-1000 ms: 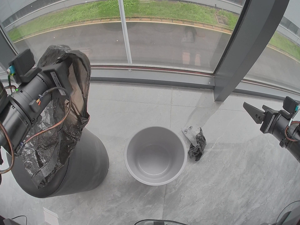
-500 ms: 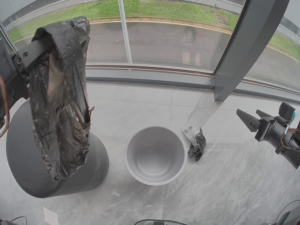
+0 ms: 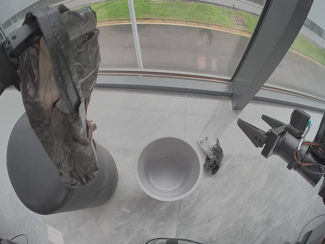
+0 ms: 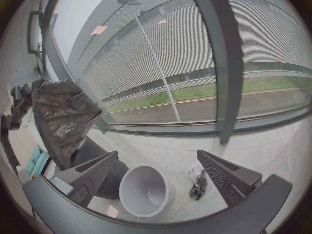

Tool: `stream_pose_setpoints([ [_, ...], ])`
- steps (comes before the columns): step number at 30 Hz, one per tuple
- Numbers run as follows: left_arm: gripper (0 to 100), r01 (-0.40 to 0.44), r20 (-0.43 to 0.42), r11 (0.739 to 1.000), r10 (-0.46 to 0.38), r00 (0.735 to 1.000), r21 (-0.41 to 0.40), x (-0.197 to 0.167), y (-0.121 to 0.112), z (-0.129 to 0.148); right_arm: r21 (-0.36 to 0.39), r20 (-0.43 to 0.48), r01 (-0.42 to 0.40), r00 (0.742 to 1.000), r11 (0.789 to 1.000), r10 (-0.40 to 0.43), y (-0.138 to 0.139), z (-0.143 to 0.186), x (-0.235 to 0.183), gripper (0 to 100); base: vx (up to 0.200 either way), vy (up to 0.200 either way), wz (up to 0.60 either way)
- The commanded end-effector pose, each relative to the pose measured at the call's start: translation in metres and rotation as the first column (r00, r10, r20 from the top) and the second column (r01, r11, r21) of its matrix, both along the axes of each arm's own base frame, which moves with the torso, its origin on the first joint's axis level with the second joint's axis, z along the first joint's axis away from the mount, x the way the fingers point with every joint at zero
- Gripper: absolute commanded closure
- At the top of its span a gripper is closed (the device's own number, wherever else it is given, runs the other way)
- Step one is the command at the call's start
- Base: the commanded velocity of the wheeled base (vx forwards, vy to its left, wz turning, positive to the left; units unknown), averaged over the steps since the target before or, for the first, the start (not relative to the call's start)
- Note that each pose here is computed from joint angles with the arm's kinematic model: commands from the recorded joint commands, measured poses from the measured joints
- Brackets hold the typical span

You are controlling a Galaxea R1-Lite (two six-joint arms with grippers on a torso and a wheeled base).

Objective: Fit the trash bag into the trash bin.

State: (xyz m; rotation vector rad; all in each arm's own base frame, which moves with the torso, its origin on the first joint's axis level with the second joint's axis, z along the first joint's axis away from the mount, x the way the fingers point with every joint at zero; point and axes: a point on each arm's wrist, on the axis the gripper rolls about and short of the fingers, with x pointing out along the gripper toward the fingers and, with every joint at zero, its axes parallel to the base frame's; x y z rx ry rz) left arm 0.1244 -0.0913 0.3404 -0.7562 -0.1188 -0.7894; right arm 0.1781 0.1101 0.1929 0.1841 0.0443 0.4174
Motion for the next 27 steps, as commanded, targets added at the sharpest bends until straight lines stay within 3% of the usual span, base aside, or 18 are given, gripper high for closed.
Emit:
stream_pose_setpoints([
  [1, 100, 0.006, -0.022, 1.0, -0.006, 1.0, -0.001, 0.037, -0.031, 0.013, -0.075, 0.021, -0.119, 0.992, 0.99, 0.121, 0.043, 0.001, 0.007, 0, 0.0, 0.0, 0.0],
  [7, 100, 0.015, -0.051, 1.0, -0.015, 0.999, -0.006, 0.057, -0.049, 0.013, -0.104, 0.006, -0.162, 0.986, 0.981, 0.164, 0.068, -0.006, 0.004, 0, 0.0, 0.0, 0.0],
  [10, 100, 0.056, -0.093, 0.997, -0.06, 0.994, -0.046, 0.055, -0.056, 0.012, -0.124, 0.008, -0.188, 0.982, 0.974, 0.191, 0.078, -0.007, 0.004, 0, 0.0, 0.0, 0.0],
  [13, 100, 0.069, -0.111, 0.996, -0.076, 0.991, -0.064, 0.058, -0.058, 0.012, -0.171, 0.016, -0.2, 0.979, 0.965, 0.205, 0.088, -0.011, 0.004, 0, 0.0, 0.0, 0.0],
  [14, 100, 0.065, -0.126, 0.995, -0.074, 0.989, -0.078, 0.063, -0.062, 0.012, -0.234, 0.033, -0.196, 0.977, 0.952, 0.209, 0.104, -0.015, 0.005, 0, 0.0, 0.0, 0.0],
  [15, 100, 0.066, -0.127, 0.995, -0.076, 0.989, -0.081, 0.063, -0.062, 0.012, -0.243, 0.035, -0.196, 0.977, 0.95, 0.21, 0.11, -0.016, 0.006, 0, 0.0, 0.0, 0.0],
  [27, 100, 0.118, -0.101, 0.986, -0.13, 0.986, -0.117, 0.048, -0.062, 0.024, -0.274, -0.005, -0.24, 0.969, 0.931, 0.248, 0.156, -0.041, 0.023, 0, 0.0, 0.0, 0.0],
])
